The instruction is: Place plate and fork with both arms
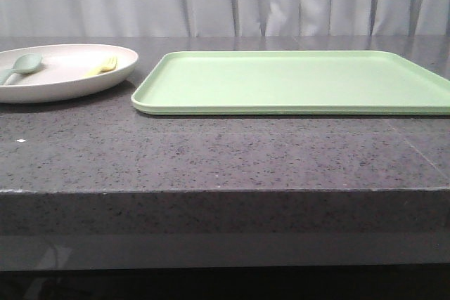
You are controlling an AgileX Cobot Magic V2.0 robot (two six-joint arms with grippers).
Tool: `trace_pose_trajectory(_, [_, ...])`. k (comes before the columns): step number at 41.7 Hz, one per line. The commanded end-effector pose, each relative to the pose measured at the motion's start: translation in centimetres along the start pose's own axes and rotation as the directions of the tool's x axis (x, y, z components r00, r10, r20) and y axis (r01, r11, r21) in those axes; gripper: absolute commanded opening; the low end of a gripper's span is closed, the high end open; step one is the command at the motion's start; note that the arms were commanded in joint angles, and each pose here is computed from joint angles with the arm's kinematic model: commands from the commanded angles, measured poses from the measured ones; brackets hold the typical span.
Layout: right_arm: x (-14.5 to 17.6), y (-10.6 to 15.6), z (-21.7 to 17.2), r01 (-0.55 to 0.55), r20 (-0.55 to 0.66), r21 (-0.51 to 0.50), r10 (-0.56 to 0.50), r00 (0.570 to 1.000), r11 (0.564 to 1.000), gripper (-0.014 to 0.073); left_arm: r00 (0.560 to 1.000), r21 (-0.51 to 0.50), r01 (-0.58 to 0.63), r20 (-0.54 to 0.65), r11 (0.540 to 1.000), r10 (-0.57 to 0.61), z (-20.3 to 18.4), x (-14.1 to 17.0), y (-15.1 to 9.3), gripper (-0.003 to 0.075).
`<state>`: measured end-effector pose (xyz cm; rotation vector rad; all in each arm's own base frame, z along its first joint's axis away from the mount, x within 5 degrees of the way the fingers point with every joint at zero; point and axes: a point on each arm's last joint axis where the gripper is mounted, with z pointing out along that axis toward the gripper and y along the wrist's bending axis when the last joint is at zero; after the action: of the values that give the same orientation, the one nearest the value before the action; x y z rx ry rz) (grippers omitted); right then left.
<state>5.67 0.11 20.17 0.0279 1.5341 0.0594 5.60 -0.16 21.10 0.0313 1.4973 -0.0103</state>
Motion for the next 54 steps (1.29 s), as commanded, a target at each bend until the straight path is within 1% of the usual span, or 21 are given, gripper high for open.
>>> trace_pose_trajectory(1, [-0.9,0.0,-0.2,0.002,0.098,0.001,-0.003,0.995,1.000,-0.0118,0.995,-0.006,0.012,0.097,1.000,-0.011,-0.2,-0.6,0.1,-0.0020])
trace_pose_trajectory(27, [-0.9,0.0,-0.2,0.002,0.098,0.001,-0.003,0.995,1.000,-0.0118,0.995,-0.006,0.012,0.097,1.000,-0.011,-0.2,-0.6,0.1,-0.0020])
trace_pose_trajectory(32, [-1.3,0.0,-0.2,0.003,0.136,-0.001,-0.003,0.991,1.000,-0.0118,0.994,-0.007,0.012,0.110,1.000,-0.011,-0.2,-0.7,0.1,-0.0020])
trace_pose_trajectory(37, [-1.4,0.0,-0.3,0.003,0.150,-0.002,-0.003,0.989,1.000,-0.0118,0.987,-0.010,0.012,0.160,1.000,-0.010,-0.3,-1.2,0.1,-0.0020])
trace_pose_trajectory(41, [-1.9,0.1,-0.3,0.003,0.196,-0.004,-0.002,0.981,1.000,-0.0118,0.972,-0.013,0.018,0.235,1.000,-0.015,-0.5,-2.3,0.1,-0.0020])
trace_pose_trajectory(44, [-2.6,0.1,-0.5,0.003,0.208,-0.005,-0.002,0.978,1.000,-0.0118,0.962,-0.012,0.021,0.272,1.000,-0.017,-0.7,-3.7,0.2,-0.0020])
trace_pose_trajectory(50, [-5.1,0.3,-1.0,0.003,0.208,-0.005,-0.002,0.978,1.000,-0.0118,0.962,-0.003,0.019,0.272,1.000,-0.018,-1.6,-7.8,0.1,-0.0020])
trace_pose_trajectory(54, [-7.6,0.4,-1.8,0.003,0.210,-0.006,-0.002,0.978,1.000,-0.0118,0.965,0.002,0.018,0.261,1.000,-0.018,-2.1,-10.5,0.1,-0.0020])
